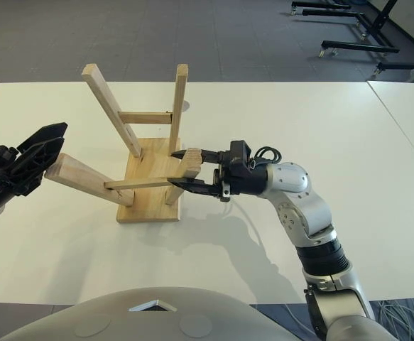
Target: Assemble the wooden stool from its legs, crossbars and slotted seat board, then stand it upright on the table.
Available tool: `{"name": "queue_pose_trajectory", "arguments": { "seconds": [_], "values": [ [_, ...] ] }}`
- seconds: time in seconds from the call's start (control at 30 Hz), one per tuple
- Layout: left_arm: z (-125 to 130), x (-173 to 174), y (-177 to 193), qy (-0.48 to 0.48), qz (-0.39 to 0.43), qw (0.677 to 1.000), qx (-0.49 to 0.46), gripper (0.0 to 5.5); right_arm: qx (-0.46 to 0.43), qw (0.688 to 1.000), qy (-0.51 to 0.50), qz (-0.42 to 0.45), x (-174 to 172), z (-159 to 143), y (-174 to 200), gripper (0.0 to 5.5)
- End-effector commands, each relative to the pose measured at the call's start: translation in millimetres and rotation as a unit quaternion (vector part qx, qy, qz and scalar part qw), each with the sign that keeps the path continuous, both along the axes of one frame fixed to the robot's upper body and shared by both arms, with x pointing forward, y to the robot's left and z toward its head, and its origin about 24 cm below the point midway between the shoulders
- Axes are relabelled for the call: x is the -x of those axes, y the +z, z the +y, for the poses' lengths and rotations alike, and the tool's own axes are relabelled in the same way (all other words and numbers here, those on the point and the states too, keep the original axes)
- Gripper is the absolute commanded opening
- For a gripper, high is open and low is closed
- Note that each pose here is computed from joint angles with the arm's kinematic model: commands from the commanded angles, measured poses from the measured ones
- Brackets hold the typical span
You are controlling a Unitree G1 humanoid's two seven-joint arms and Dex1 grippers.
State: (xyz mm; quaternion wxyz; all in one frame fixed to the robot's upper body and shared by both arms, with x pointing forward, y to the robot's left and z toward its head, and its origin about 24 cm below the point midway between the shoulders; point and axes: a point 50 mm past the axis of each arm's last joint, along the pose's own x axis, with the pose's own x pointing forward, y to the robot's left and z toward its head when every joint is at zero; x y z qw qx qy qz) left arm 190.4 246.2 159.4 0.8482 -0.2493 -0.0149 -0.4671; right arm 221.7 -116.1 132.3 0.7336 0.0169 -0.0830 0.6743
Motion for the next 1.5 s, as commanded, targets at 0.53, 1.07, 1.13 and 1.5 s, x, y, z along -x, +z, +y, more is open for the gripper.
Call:
{"name": "queue_pose_trajectory", "arguments": {
  "seconds": [0.53, 1.07, 1.13, 1.5],
  "values": [
    [-11, 1, -22, -0.002, 0.044, 0.999, -0.018, 3.45, 0.134, 0.983, 0.021, 0.123, 17, 7, -50, 2.04],
    [-55, 24, -55, 0.075, 0.028, 0.996, 0.050, 3.45, 0.220, 0.964, 0.078, 0.127, -6, -33, -34, 2.04],
    [-63, 27, -61, 0.087, 0.028, 0.994, 0.060, 3.45, 0.229, 0.961, 0.083, 0.130, -10, -38, -29, 2.04],
    [-70, 35, -71, 0.130, 0.012, 0.988, 0.079, 3.45, 0.231, 0.957, 0.077, 0.158, -19, -35, -1, 2.04]
  ]
}}
